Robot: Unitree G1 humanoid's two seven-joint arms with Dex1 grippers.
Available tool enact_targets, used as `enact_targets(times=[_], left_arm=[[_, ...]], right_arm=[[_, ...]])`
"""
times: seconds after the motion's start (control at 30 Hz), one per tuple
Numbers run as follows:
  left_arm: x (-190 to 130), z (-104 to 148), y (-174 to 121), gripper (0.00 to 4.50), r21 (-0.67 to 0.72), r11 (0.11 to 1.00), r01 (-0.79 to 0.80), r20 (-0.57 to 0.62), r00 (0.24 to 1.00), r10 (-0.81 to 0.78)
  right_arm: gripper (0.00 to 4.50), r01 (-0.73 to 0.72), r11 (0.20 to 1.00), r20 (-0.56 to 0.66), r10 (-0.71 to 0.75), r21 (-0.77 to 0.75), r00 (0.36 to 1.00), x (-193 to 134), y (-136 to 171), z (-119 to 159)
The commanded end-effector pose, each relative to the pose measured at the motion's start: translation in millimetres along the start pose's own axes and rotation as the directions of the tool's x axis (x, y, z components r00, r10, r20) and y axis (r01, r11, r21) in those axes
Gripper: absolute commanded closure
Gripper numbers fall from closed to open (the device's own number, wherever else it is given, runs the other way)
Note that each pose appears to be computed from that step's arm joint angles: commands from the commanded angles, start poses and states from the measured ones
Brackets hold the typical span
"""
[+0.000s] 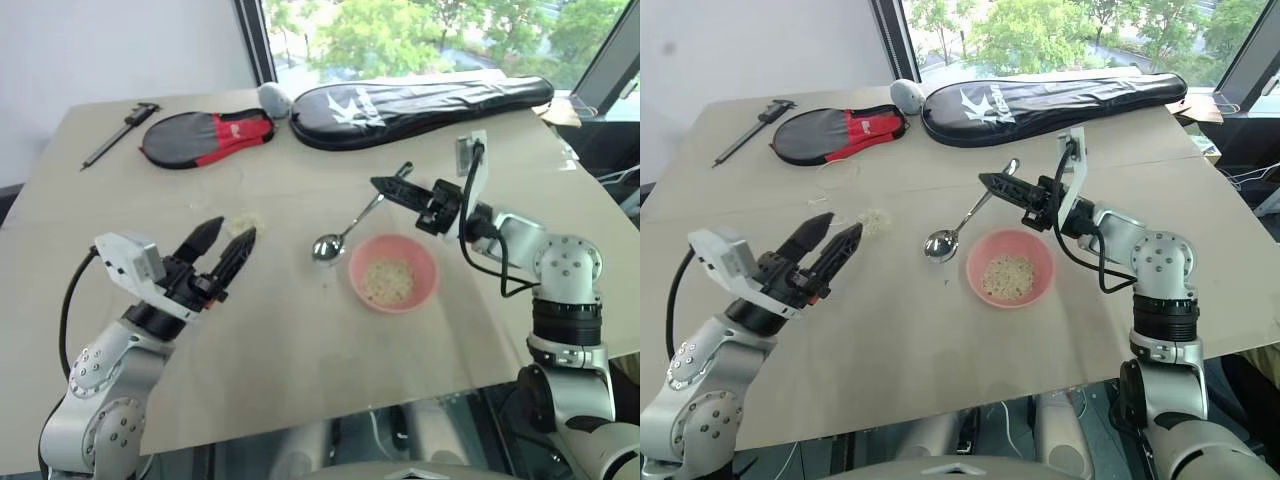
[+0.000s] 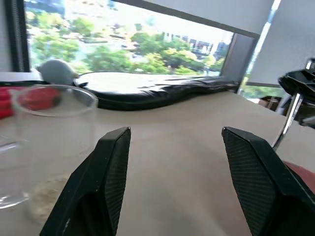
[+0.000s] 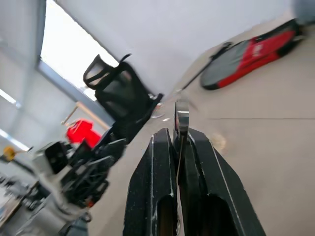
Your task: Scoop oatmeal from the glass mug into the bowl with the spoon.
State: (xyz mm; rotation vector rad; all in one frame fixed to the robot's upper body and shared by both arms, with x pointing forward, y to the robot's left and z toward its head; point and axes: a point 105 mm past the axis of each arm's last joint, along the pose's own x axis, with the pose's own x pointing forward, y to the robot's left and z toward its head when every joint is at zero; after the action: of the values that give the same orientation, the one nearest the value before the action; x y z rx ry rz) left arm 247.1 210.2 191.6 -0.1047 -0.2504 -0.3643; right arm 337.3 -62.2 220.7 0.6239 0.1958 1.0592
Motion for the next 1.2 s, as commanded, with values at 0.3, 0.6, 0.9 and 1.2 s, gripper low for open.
enact_targets(times=[0.3, 0.6, 0.9, 1.2], left_arm=[[-16, 7, 67, 1.47, 0.314, 0.817, -0.484, 0.144, 0.874, 0.463], [9, -28, 89, 1.47, 0.369, 0.831, -0.415, 0.032, 0.9, 0.435], [31, -49, 101, 1.47, 0.344, 0.856, -0.387, -0.025, 0.907, 0.42], [52, -57, 103, 2.21, 0.305, 0.874, -0.38, -0.034, 0.912, 0.408]], right_arm=[[4.5, 0.231, 0.973, 0.189, -0.223, -0.019, 0.956, -9, -34, 63], [4.5, 0.225, 0.974, 0.238, -0.217, -0.008, 0.947, -5, -24, 70], [4.5, 0.266, 0.964, 0.279, -0.25, -0.019, 0.927, -15, -25, 76], [4.5, 0.277, 0.96, 0.273, -0.252, -0.053, 0.928, -15, -25, 77]])
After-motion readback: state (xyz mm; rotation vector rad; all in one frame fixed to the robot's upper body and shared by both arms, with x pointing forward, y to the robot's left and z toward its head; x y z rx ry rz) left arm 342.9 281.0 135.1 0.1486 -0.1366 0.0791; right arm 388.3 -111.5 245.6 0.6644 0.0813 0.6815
